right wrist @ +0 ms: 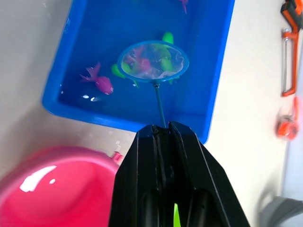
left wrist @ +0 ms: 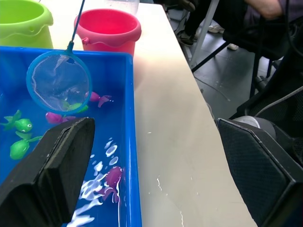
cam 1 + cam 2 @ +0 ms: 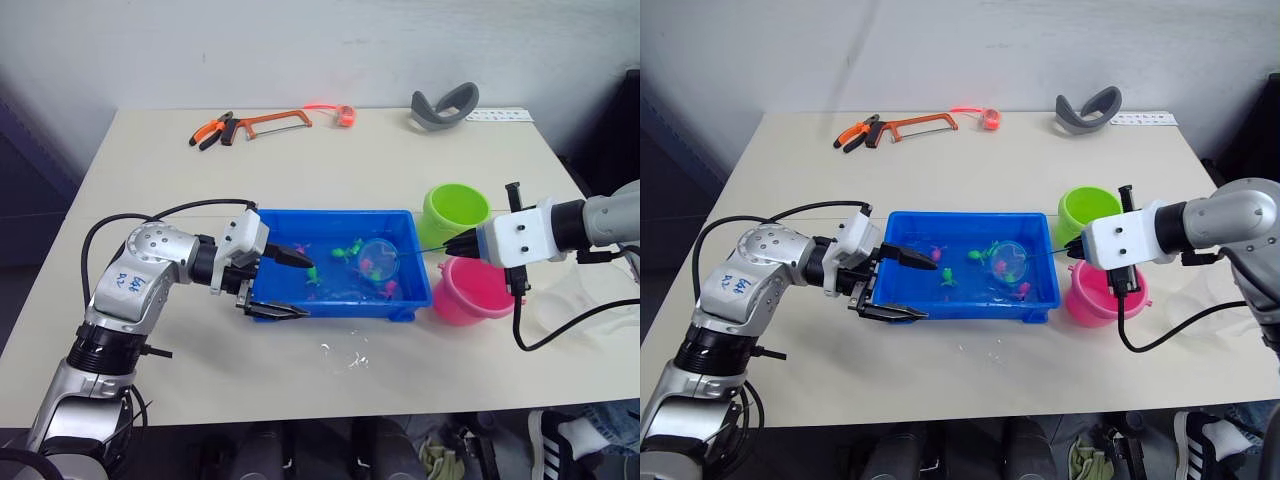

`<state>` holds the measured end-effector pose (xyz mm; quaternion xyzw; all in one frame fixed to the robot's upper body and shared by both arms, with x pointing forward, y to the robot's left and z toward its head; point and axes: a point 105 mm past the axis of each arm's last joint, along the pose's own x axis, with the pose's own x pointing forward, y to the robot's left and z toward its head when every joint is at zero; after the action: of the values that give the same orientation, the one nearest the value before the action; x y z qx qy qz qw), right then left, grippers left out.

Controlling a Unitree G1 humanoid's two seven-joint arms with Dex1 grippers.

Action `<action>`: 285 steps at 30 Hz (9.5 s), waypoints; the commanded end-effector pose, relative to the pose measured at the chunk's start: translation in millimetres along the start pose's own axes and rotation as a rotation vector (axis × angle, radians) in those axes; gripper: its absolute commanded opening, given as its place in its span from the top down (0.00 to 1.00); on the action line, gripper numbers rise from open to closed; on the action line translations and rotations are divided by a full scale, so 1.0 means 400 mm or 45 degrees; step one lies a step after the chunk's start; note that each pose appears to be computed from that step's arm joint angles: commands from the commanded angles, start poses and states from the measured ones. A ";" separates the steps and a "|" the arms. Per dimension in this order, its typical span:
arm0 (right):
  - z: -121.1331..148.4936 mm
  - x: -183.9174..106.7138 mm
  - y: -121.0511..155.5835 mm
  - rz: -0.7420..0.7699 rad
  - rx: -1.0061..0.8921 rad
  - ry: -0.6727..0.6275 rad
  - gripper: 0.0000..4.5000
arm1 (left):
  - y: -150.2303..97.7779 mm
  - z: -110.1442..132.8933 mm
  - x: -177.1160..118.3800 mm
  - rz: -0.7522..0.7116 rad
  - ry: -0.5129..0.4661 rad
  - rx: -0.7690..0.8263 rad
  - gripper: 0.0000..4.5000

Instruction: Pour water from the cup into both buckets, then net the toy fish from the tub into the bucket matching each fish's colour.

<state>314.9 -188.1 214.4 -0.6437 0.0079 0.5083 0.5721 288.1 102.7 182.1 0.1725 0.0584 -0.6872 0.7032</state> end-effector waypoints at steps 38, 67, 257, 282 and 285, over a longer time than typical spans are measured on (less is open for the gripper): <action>0.022 -0.031 0.071 -0.031 0.663 -0.237 1.00 | 0.007 0.031 0.023 -0.028 -0.031 0.071 0.01; 0.053 -0.305 0.222 -0.834 1.553 -0.028 1.00 | 0.055 0.109 0.125 -0.248 -0.242 0.089 0.01; 0.206 0.248 0.060 -0.209 0.499 -0.422 1.00 | 0.098 -0.139 -0.193 0.166 0.442 -0.023 0.01; 0.119 0.152 -0.014 -0.408 0.467 -0.246 1.00 | 0.096 -0.130 -0.200 0.166 0.434 -0.022 0.01; 0.166 0.161 -0.031 -0.397 0.487 -0.347 1.00 | 0.095 -0.131 -0.200 0.159 0.438 -0.025 0.01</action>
<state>317.7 -108.5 177.2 -0.4495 -0.0400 0.4768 0.7543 328.9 193.4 151.1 0.2741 0.1909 -0.6048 0.7230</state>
